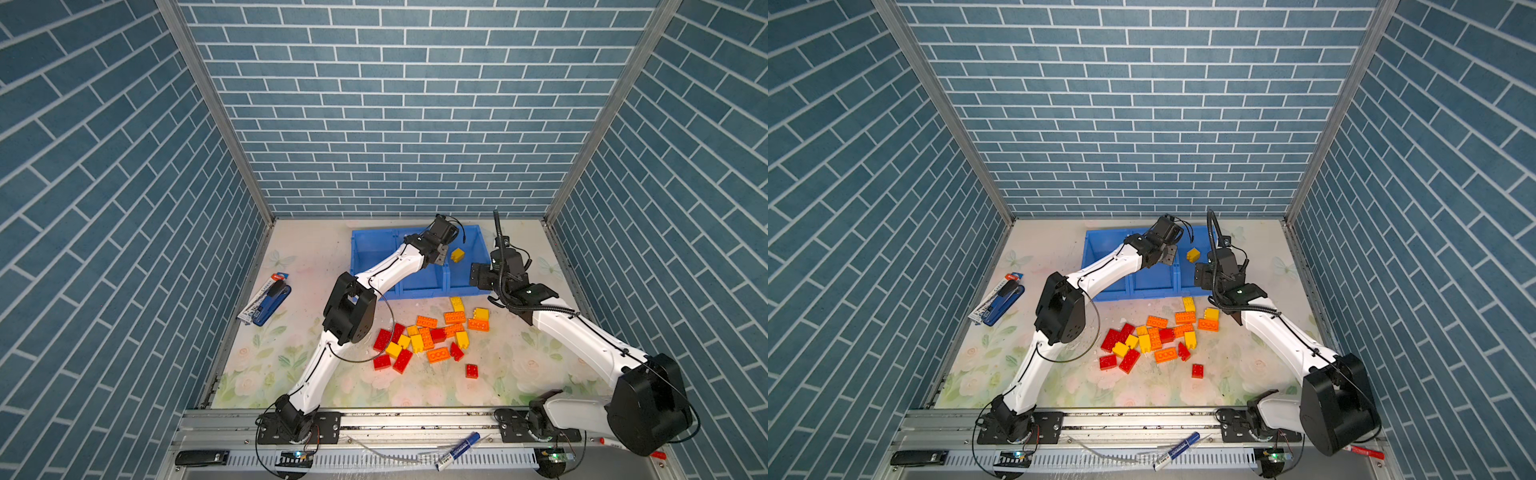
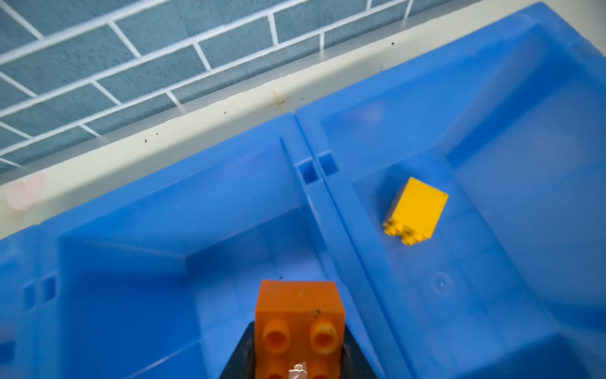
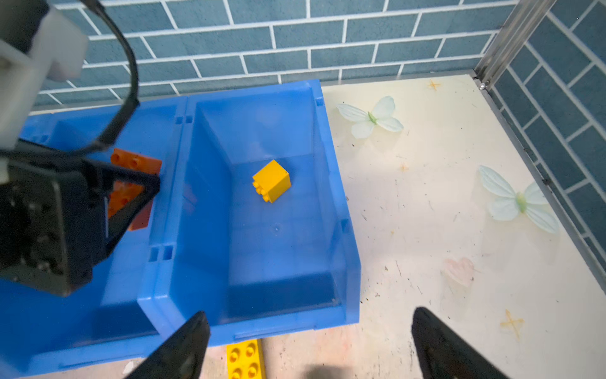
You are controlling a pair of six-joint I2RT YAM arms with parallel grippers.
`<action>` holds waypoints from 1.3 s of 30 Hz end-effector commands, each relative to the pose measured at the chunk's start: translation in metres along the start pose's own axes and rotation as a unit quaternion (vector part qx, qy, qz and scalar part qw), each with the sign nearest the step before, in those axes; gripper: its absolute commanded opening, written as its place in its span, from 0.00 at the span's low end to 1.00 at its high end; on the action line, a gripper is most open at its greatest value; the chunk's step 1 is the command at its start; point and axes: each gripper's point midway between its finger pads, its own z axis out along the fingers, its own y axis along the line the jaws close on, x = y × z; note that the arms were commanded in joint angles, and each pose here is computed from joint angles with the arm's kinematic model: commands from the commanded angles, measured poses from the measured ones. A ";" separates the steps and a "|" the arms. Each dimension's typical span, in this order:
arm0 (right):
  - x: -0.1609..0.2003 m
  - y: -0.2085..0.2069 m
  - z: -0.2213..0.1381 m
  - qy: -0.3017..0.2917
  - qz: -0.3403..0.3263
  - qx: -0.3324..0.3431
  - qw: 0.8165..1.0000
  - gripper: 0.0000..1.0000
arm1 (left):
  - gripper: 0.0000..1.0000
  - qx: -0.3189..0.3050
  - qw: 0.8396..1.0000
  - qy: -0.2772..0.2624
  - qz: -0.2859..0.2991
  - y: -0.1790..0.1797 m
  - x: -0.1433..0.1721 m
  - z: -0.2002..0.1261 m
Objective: Sort the legos into containers by color
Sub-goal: Place the lego in the container, then pick up the lego from the center of the table.
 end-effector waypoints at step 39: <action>0.121 0.053 0.047 0.196 -0.049 -0.082 0.976 0.78 | 0.99 0.110 0.991 -0.055 -0.051 0.052 0.008 -0.142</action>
